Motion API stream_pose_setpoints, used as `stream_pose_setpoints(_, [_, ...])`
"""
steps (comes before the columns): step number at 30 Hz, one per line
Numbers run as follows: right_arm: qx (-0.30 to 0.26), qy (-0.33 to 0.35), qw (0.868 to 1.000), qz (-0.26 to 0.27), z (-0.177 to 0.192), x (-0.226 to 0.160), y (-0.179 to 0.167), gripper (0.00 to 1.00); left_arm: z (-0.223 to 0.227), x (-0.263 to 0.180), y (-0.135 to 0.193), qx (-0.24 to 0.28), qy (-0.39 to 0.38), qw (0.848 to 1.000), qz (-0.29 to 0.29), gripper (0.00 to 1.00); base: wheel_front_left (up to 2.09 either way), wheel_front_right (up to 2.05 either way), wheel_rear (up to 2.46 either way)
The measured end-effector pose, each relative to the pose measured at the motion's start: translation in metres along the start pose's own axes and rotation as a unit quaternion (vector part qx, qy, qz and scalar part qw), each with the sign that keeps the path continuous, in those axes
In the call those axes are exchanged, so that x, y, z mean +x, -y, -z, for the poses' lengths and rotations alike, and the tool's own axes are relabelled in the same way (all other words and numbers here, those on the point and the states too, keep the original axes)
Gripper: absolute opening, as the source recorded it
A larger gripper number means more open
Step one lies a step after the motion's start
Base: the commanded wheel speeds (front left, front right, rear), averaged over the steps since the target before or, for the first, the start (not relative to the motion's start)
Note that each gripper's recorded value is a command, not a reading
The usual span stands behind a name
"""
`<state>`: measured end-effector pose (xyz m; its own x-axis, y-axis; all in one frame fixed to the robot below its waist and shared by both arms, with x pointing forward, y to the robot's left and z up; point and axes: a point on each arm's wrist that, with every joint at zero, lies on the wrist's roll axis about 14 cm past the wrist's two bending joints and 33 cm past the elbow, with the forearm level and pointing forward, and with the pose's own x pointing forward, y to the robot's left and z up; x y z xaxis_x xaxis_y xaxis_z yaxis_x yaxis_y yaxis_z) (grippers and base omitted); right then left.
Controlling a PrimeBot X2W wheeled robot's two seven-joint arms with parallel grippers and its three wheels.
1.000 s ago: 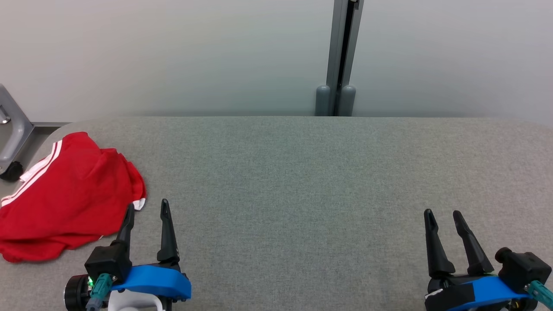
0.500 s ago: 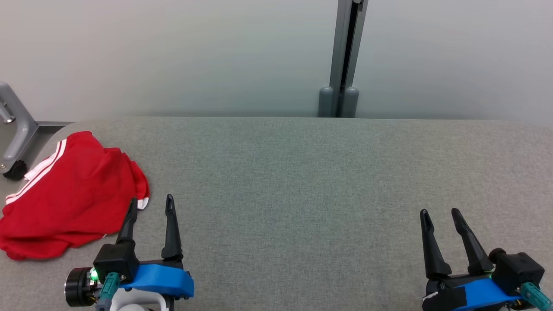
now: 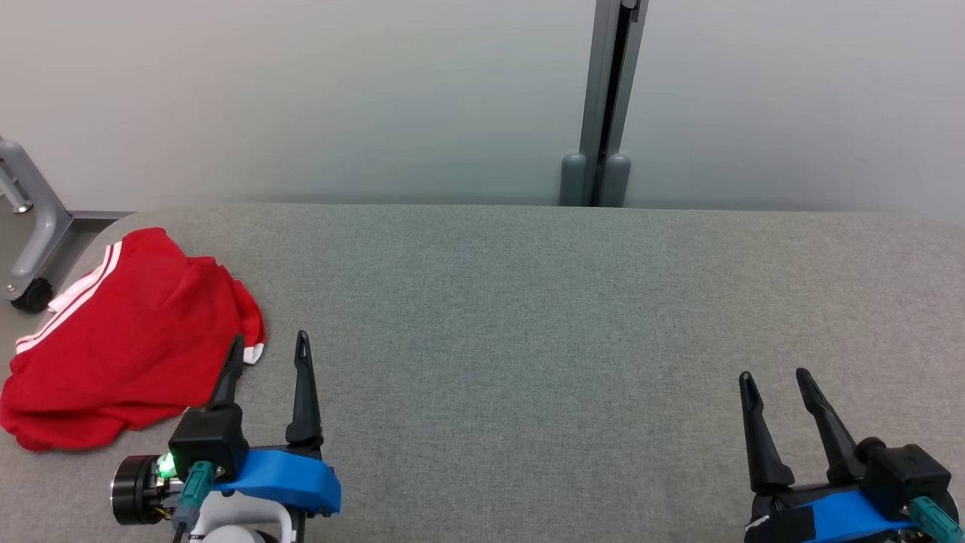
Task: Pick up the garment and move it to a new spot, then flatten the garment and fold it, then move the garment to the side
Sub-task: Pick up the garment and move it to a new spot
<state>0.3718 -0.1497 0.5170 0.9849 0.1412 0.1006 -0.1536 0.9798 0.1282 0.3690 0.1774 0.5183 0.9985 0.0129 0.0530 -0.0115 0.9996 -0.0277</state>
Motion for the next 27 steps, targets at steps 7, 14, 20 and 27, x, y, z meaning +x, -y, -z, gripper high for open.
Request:
stream_pose_setpoints(7, [0.002, -0.008, 1.000, 0.009, 0.0017, -0.0015, 0.0061, 1.00, 0.0020, -0.0005, 0.0005, -0.007, -0.013, 1.000, -0.002, 1.00, 0.00, 0.00, 0.00])
stream_pose_setpoints(14, [0.003, -0.014, 1.000, 0.009, 0.0033, -0.0016, 0.0062, 1.00, 0.0023, -0.0011, 0.0007, -0.009, -0.018, 1.000, -0.002, 1.00, 0.00, 0.00, 0.00])
stream_pose_setpoints(20, [0.003, -0.016, 1.000, 0.009, 0.0037, -0.0014, 0.0059, 1.00, 0.0037, -0.0023, 0.0000, -0.008, -0.021, 1.000, -0.003, 1.00, 0.00, 0.00, 0.00])
stream_pose_setpoints(27, [0.004, -0.019, 1.000, 0.003, 0.0062, 0.0009, 0.0027, 1.00, 0.0040, -0.0038, -0.0065, -0.004, -0.023, 1.000, -0.013, 1.00, 0.00, 0.00, 0.00])
